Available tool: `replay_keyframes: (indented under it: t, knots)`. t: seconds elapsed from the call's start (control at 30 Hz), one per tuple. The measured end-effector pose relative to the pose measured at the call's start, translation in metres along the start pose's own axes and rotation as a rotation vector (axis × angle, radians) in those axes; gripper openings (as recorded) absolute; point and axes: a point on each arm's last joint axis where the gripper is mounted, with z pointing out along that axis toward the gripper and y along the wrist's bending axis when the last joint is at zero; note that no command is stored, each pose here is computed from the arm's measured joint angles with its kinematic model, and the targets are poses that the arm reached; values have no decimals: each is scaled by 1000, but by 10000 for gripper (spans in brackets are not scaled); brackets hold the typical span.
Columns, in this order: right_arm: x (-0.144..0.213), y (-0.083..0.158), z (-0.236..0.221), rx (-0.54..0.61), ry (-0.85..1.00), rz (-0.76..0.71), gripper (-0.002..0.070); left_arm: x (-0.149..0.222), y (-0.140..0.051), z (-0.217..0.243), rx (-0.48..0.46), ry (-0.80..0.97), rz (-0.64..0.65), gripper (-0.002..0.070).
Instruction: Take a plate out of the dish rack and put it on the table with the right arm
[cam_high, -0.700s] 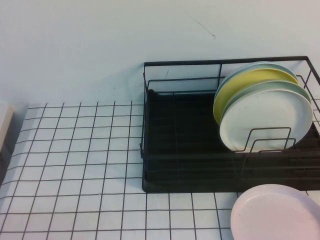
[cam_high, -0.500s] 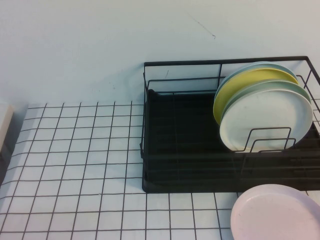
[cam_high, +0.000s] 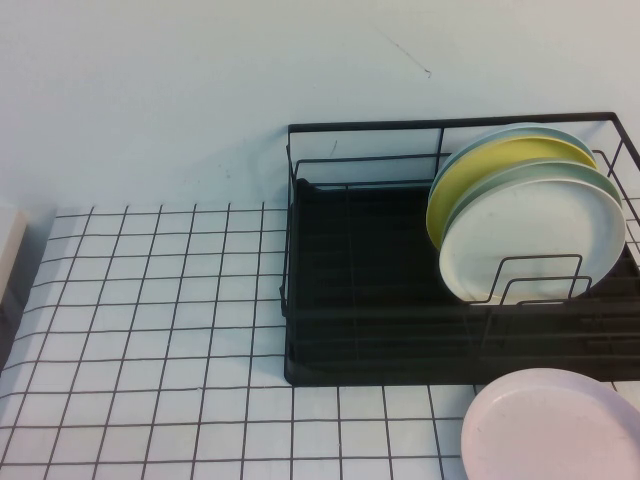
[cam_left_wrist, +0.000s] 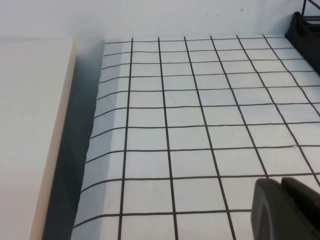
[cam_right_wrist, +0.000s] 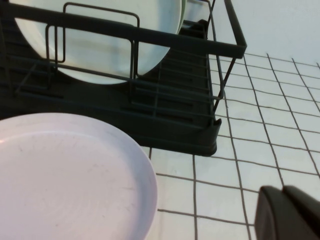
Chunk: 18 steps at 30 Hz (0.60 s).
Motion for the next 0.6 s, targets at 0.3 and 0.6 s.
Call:
replay_keyframes:
  t: [0.3,0.6]
  knots:
    - [0,0,0,2,0,-8,-3,0,0,0,0,0,0,-3]
    - [-1,-1,0,8,-15,-18,-3,0,0,0,0,0,0,-3]
